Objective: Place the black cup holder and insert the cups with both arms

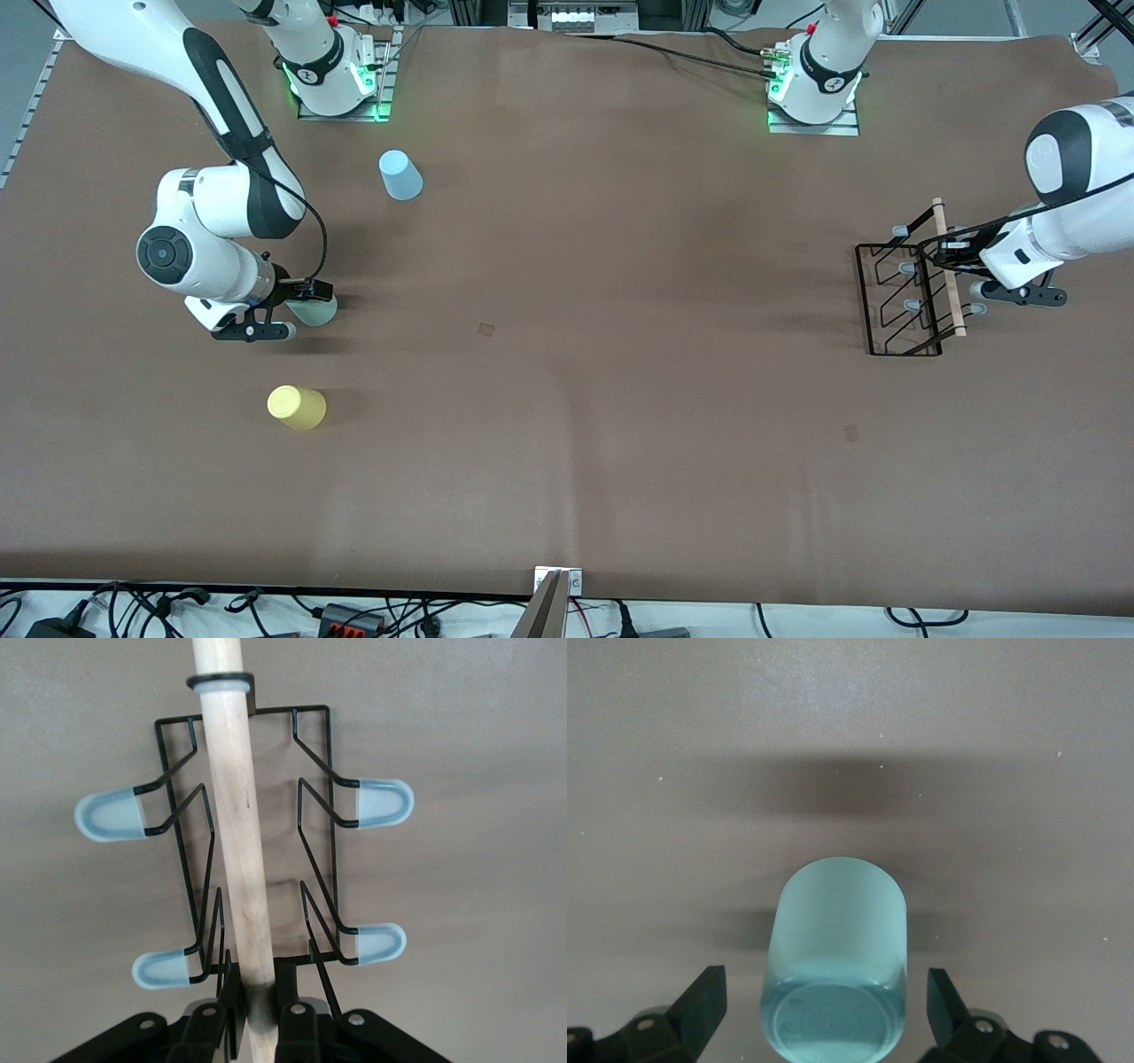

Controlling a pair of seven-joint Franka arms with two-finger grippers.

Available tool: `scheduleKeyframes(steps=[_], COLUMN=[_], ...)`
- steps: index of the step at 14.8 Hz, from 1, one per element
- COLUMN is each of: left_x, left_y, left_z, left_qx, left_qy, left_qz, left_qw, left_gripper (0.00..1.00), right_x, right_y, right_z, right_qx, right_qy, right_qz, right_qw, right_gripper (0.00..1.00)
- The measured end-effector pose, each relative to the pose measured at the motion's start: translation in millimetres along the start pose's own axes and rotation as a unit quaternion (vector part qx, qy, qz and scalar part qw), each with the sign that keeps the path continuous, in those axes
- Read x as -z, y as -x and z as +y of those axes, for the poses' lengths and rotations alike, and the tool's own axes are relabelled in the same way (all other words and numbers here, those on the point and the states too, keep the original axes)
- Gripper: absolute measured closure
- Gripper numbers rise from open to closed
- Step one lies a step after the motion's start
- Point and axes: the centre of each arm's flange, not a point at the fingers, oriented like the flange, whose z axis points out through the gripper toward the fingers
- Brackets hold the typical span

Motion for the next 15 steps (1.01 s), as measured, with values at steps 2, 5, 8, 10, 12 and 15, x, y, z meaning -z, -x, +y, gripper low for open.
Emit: scheduleKeyframes(steps=[2, 5, 8, 10, 12, 15], left_x=[0.0, 0.2, 3.4, 16.0, 40.8, 78.7], left_y=[0.2, 0.2, 0.3, -2.7, -11.2, -26.1], left_z=[-0.7, -0.6, 3.2, 14.8, 44.6, 111.4], left_qx=[0.0, -0.001, -0.003, -0.003, -0.001, 0.005], left_qy=[0.0, 0.0, 0.001, 0.005, 0.007, -0.004], left_qz=[0.0, 0.0, -0.004, -0.016, -0.025, -0.024], left_qw=[1.0, 1.0, 1.0, 1.0, 1.0, 1.0], left_gripper=[0.83, 0.84, 0.84, 0.84, 0.84, 0.84], right_x=[-1.1, -1.0, -0.9, -0.9, -0.9, -0.8], right_y=[-0.6, -0.9, -1.0, -1.1, -1.1, -1.1], right_z=[5.9, 10.4, 10.3, 10.0, 9.7, 8.8], right_qx=[-0.006, -0.01, -0.01, -0.01, -0.009, -0.009], right_qy=[-0.001, -0.002, -0.002, -0.002, -0.002, -0.002], right_qz=[0.0, 0.001, 0.001, 0.001, 0.001, 0.001], right_qw=[1.0, 1.0, 1.0, 1.0, 1.0, 1.0], right_gripper=[0.0, 0.02, 0.09, 0.09, 0.1, 0.16])
